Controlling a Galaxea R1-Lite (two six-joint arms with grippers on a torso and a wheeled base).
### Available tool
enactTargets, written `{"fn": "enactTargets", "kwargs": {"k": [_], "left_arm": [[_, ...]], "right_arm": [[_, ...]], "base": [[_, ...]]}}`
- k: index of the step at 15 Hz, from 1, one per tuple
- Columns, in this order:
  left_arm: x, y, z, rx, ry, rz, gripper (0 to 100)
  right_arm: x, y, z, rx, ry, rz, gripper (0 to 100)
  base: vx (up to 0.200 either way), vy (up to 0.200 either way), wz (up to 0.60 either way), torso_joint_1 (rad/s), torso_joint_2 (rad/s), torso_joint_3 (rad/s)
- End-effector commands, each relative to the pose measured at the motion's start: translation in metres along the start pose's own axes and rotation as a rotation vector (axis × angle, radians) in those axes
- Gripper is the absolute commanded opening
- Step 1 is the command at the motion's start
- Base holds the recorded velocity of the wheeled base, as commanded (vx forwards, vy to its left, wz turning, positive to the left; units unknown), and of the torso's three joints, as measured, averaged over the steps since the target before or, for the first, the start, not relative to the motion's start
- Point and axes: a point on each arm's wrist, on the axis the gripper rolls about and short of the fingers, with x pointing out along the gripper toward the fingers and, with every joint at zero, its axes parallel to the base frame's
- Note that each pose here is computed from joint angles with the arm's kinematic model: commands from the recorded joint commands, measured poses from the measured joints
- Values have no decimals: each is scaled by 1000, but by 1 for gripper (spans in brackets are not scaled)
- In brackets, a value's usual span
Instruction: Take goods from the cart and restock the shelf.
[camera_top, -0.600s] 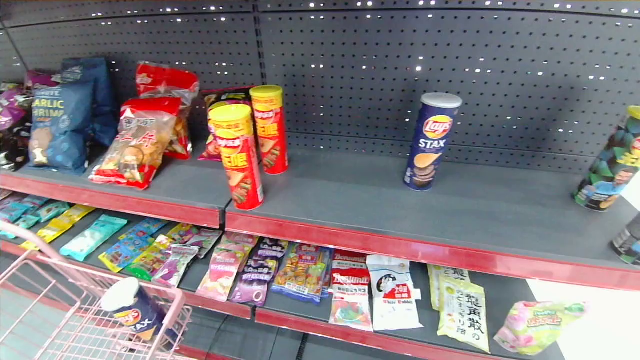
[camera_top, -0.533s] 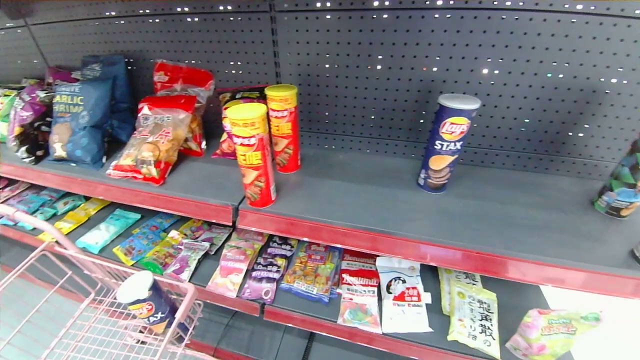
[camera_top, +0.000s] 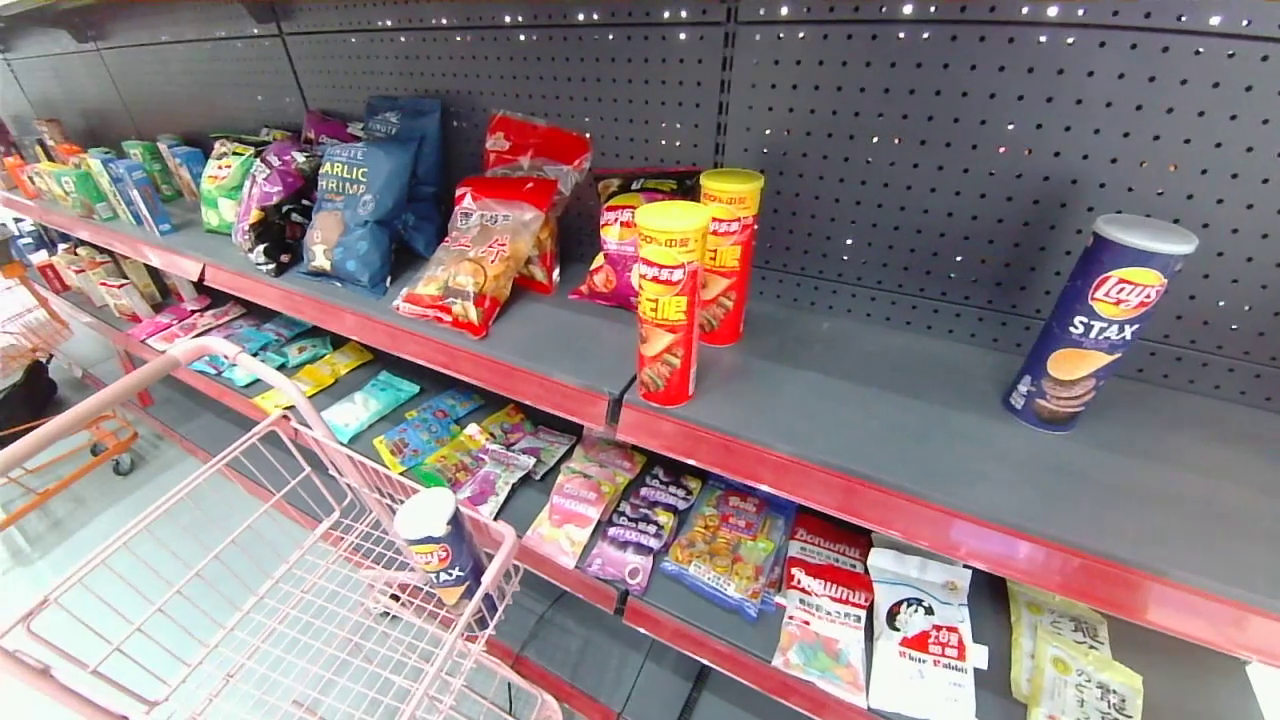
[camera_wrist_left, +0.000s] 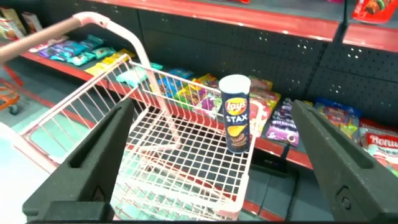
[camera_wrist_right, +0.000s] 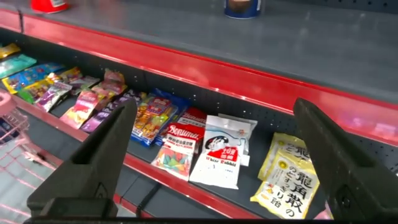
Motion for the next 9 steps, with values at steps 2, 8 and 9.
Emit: {"fn": "enactTargets", "kwargs": {"k": [2, 8, 9], "left_arm": [[0, 0, 0, 0, 3, -1, 100], [0, 0, 0, 0, 3, -1, 100], [0, 0, 0, 0, 3, -1, 100]], "right_arm": [[0, 0, 0, 0, 2, -1, 100], [0, 0, 0, 5, 2, -3, 100], [0, 0, 0, 5, 0, -4, 100]], "base": [[0, 0, 0, -100, 246, 139], [0, 0, 0, -154, 387, 232], [0, 0, 0, -193, 496, 290]]}}
